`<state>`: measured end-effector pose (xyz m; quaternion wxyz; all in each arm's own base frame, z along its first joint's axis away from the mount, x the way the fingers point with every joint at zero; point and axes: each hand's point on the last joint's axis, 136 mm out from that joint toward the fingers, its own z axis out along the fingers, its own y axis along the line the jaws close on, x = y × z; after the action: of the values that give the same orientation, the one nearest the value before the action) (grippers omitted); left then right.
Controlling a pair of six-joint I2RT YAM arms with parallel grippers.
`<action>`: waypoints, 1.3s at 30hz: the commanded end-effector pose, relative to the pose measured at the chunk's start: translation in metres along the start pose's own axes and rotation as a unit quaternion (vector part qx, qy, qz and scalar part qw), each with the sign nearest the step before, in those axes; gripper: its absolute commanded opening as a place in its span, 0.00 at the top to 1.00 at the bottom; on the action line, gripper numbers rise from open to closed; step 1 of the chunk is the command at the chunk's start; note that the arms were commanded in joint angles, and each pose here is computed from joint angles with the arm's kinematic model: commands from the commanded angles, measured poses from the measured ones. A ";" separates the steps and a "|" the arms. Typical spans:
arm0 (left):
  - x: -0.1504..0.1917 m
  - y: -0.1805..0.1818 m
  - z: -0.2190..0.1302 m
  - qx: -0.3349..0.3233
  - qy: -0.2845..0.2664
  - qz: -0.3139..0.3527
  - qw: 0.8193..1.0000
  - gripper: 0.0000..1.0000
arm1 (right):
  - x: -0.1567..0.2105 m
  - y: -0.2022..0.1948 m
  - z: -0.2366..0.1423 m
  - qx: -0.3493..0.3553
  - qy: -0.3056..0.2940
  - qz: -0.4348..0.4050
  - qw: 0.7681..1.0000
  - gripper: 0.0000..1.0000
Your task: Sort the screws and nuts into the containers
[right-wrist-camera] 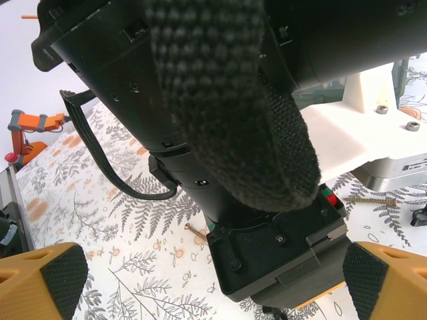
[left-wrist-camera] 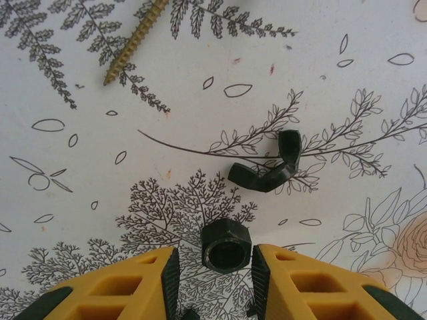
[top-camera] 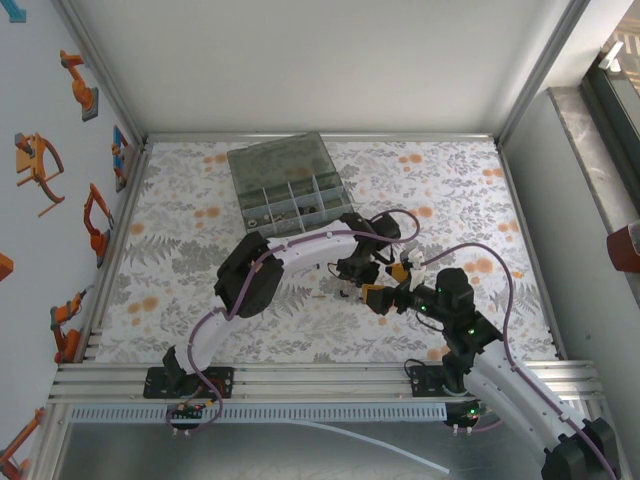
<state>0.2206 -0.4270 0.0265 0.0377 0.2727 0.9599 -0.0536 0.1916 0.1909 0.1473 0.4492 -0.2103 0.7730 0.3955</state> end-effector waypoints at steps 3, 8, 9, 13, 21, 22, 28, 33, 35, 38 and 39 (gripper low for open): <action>-0.001 -0.007 0.006 0.007 0.008 0.004 1.000 0.68 | -0.002 0.001 0.001 -0.001 -0.004 -0.009 1.000 0.00; 0.002 -0.005 0.011 0.007 0.018 0.001 1.000 0.68 | -0.002 0.001 0.001 -0.003 -0.004 -0.009 1.000 0.00; 0.002 -0.007 0.011 0.009 0.019 0.001 1.000 0.68 | -0.002 0.001 0.001 -0.003 -0.004 -0.009 1.000 0.00; 0.004 -0.006 0.013 0.008 0.023 0.000 1.000 0.69 | -0.002 0.001 0.001 -0.003 -0.004 -0.009 1.000 0.00; -0.007 0.013 -0.004 -0.016 -0.004 -0.011 1.000 0.83 | -0.002 0.001 0.002 -0.003 -0.004 -0.009 1.000 0.00; -0.011 0.017 -0.010 -0.018 -0.013 -0.013 1.000 0.84 | -0.002 0.001 0.002 -0.003 -0.004 -0.009 1.000 0.00; -0.036 0.053 -0.052 -0.027 -0.071 -0.023 0.997 0.85 | -0.005 0.002 0.007 -0.013 -0.006 -0.010 1.000 0.01; -0.057 0.097 -0.086 -0.038 -0.113 -0.042 0.992 0.85 | -0.010 -0.008 0.020 0.010 0.021 0.011 1.000 0.00; -0.067 0.119 -0.097 -0.046 -0.127 -0.054 0.989 0.84 | -0.015 -0.019 0.028 0.042 0.050 0.028 0.997 0.00; -0.080 0.150 -0.108 -0.055 -0.148 -0.078 0.984 0.84 | -0.029 -0.019 0.047 0.033 0.074 0.031 0.996 0.00; -0.084 0.158 -0.110 -0.058 -0.153 -0.085 0.983 0.84 | -0.035 -0.018 0.053 0.025 0.071 0.028 0.997 0.01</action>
<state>0.3531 -0.3396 0.1205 0.1735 0.1753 0.9675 -0.0560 0.2337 0.2093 0.1319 0.3689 -0.1904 0.8332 0.3654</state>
